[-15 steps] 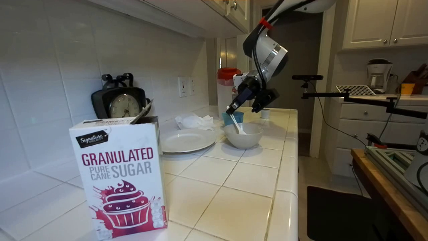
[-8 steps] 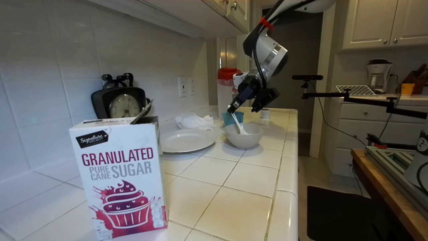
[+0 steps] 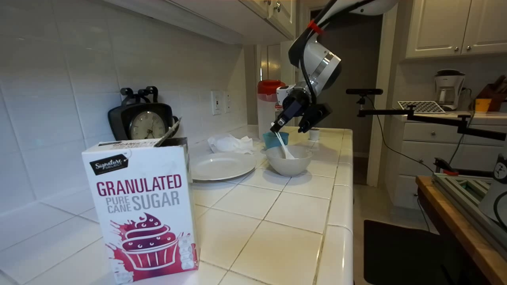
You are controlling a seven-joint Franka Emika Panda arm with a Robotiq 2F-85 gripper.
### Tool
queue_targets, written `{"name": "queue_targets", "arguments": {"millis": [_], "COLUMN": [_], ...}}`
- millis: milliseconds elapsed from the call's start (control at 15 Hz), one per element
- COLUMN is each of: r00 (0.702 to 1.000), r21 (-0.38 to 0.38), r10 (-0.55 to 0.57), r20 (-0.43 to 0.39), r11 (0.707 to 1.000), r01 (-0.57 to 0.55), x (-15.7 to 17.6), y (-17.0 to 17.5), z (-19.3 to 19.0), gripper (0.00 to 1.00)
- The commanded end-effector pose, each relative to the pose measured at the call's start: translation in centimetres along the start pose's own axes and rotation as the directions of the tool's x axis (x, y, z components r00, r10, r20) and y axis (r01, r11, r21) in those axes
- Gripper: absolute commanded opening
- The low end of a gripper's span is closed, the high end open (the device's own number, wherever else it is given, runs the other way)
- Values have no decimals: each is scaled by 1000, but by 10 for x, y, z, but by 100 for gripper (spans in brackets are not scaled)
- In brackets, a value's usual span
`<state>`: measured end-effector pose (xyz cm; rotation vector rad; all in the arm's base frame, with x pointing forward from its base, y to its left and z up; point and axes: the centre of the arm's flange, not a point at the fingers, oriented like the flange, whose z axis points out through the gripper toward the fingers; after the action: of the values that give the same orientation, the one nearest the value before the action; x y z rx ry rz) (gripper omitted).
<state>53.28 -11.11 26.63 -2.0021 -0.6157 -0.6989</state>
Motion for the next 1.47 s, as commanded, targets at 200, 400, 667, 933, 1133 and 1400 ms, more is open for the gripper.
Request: {"name": "queue_targets", "arguments": {"millis": [200, 400, 667, 933, 1133, 1400], "r00": [1000, 1000, 1000, 999, 998, 997], "r21": [15, 26, 15, -38, -88, -134], "r10": [-13, -11, -8, -23, -48, -72], "r20": [-7, -20, -23, -31, -29, -9], "r11": [1000, 1000, 1000, 999, 995, 989], "r01": [13, 12, 8, 22, 45, 70], "x": [1, 1, 1, 3, 9, 17], "y": [0, 1, 1, -1, -3, -6], "z": [-10, -14, -16, -20, -24, -22], "gripper": [1, 1, 1, 1, 1, 1]}}
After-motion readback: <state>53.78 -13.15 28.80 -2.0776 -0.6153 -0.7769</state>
